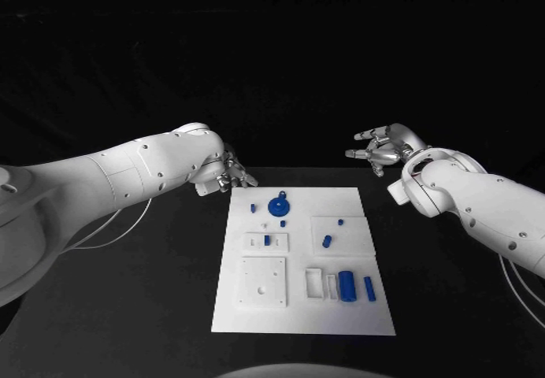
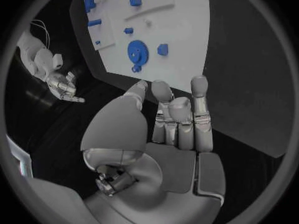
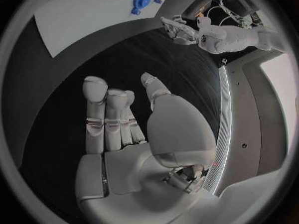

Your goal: Assemble the parts on the task board

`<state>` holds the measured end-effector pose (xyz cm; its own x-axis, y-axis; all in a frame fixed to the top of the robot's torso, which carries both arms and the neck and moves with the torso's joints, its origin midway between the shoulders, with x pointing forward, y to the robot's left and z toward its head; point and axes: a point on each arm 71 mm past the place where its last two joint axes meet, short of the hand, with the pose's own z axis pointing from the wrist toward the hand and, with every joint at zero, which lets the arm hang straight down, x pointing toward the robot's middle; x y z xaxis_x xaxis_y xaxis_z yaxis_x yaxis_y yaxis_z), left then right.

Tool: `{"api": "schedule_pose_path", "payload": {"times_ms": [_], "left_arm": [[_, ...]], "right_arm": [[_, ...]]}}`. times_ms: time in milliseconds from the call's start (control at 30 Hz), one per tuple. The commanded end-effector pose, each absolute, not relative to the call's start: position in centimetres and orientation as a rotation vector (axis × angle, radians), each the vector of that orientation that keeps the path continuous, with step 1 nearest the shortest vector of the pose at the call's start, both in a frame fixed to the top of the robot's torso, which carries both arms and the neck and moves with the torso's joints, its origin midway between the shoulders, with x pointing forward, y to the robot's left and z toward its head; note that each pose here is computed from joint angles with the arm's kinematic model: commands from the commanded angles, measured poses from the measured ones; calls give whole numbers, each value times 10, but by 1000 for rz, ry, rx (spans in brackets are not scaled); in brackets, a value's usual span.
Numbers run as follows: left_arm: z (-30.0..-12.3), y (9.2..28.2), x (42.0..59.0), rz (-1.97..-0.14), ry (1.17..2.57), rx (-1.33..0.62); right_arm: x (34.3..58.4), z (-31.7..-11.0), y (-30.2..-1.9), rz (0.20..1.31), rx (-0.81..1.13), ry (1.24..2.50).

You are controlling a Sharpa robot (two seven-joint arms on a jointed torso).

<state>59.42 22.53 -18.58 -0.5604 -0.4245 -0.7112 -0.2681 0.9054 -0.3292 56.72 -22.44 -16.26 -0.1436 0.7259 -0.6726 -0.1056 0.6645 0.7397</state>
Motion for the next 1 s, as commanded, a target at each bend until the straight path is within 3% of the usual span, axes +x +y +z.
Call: {"api": "schedule_pose_path", "payload": {"times_ms": [33,1000], "left_arm": [[-194,222,592,-232,2291,-425],[-220,217,584,-218,2427,-374]], "right_arm": [[566,-162,-222,796,517,1561],[566,-161,-220,795,504,1562]]}}
